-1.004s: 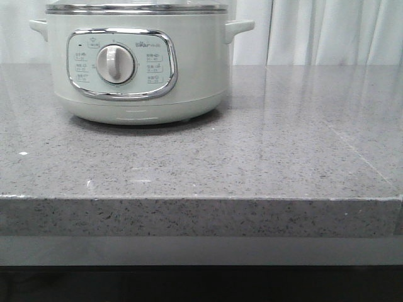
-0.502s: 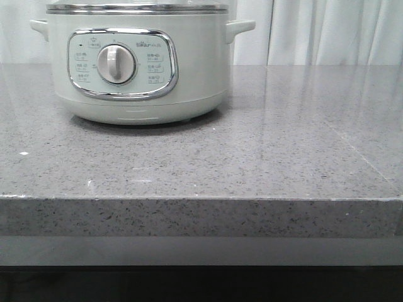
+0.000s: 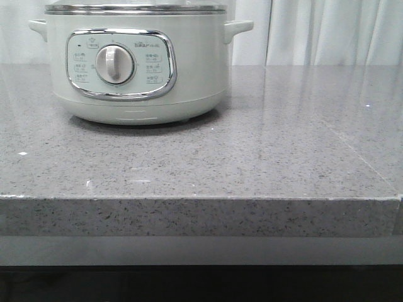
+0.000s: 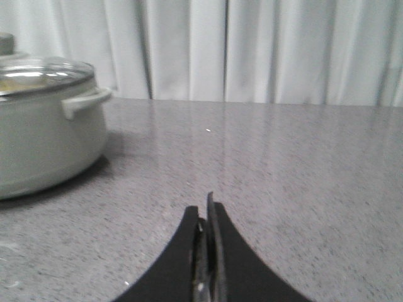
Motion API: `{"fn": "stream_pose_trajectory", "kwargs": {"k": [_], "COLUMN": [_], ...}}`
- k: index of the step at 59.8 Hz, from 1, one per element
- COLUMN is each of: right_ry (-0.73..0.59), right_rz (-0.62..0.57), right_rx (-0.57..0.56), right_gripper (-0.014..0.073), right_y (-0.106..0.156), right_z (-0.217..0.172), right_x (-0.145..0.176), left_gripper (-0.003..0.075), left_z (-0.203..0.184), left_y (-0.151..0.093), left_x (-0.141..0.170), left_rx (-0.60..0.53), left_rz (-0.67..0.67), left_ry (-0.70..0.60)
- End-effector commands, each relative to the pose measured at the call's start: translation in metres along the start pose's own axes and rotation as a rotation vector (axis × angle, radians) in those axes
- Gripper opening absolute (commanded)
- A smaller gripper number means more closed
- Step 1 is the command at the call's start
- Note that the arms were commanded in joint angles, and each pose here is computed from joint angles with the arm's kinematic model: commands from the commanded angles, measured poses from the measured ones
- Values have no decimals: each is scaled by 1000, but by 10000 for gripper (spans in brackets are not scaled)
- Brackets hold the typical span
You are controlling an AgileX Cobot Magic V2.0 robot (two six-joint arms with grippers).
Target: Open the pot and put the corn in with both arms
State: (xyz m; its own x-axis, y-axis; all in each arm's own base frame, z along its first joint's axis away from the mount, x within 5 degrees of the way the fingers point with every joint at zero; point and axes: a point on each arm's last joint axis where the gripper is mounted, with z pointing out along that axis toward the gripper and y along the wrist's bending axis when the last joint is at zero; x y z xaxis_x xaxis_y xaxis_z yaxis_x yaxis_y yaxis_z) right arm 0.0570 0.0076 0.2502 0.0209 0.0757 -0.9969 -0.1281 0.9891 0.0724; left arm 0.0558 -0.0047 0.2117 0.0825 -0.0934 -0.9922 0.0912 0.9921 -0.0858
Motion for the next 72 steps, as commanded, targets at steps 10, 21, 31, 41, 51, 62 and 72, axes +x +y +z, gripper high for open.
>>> {"fn": "stream_pose_trajectory", "kwargs": {"k": [10,21,31,41,51,62,72], "right_ry": [-98,-120,-115,-115,-115,-116,-117], "right_rz": [-16,-18,-16,-16,-17,-19,-20], "right_rx": [84,97,98,98,102,123,128], "right_gripper": [-67,-67,-67,-67,-67,-67,-67], "right_y": [-6,-9,-9,-9,-9,-10,-11], "right_z": [-4,-6,-5,-5,-5,-5,-5], "right_x": [17,35,40,40,40,39,39], "left_gripper": [-20,-20,-20,-20,-20,-20,-20], "left_z": [-2,-2,-2,-2,-2,-2,-2], "left_y": [0,0,0,0,0,0,0], "left_x": [-7,-7,-7,-7,-7,-7,-7], "left_rx": [7,7,7,7,7,7,7], "left_rz": [-11,-11,-11,-11,-11,-11,-11], "left_ry": [-95,-95,-95,-95,-95,-95,-95]}}
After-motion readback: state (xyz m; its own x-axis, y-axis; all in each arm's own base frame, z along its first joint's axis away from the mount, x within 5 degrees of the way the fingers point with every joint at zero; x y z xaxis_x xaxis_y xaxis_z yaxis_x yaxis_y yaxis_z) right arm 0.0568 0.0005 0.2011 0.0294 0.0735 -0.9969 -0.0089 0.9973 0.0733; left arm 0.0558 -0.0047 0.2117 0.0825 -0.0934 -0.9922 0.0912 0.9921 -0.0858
